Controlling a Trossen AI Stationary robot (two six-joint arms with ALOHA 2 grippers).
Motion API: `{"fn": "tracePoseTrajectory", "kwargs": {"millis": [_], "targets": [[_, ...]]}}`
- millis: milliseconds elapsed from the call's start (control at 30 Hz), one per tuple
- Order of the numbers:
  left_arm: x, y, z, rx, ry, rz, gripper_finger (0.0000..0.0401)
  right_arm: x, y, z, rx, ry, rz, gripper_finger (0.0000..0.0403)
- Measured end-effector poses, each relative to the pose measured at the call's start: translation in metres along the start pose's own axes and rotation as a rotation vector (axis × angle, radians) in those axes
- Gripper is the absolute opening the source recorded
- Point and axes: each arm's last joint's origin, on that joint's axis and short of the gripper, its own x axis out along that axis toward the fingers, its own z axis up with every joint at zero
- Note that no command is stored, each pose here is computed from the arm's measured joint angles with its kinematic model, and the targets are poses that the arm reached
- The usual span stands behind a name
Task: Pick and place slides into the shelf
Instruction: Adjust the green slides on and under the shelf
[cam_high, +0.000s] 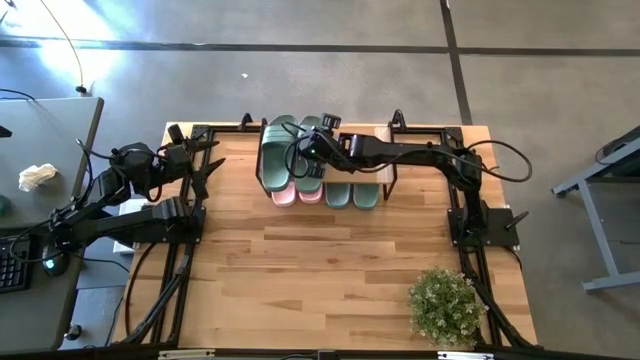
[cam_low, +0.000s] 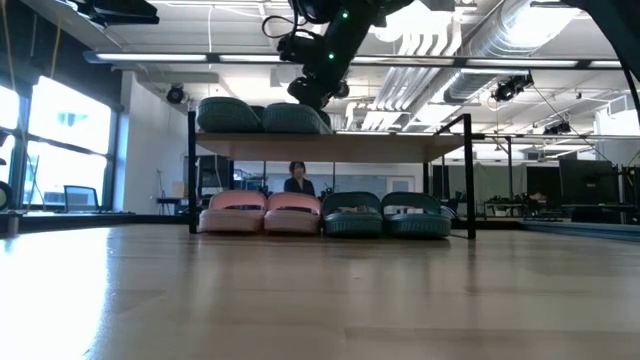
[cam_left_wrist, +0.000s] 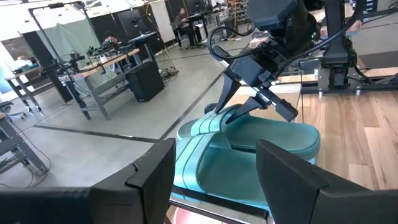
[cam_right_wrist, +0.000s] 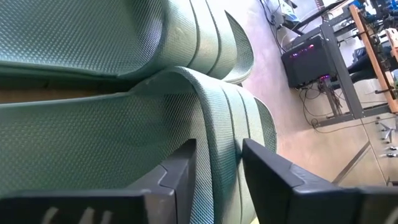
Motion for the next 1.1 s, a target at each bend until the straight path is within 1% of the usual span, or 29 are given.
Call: {"fn": "tracePoseTrajectory", "kwargs": {"millis": [333, 567, 800, 1000, 1100], "targets": [[0.0, 0.0, 0.0, 0.0, 0.0, 0.0, 0.0205, 0.0, 0.0, 0.0, 0.01, 0.0, 0.001, 0.0135], [0.0, 0.0, 0.0, 0.0, 0.0, 0.0, 0.0205, -0.005, -0.004, 0.001, 0.032, -0.001, -0.016, 0.0136], [0.0, 0.0, 0.0, 0.0, 0.0, 0.003, 0.0205, -0.023, -0.012, 0.003, 0.064, -0.021, -0.015, 0.0136], [0.0, 0.0, 0.0, 0.0, 0.001, 0.007, 0.0205, -0.041, -0.011, 0.004, 0.072, -0.021, -0.008, 0.0136], [0.0, 0.0, 0.0, 0.0, 0.001, 0.007, 0.0205, -0.056, -0.009, 0.005, 0.093, -0.026, 0.004, 0.0136]]}}
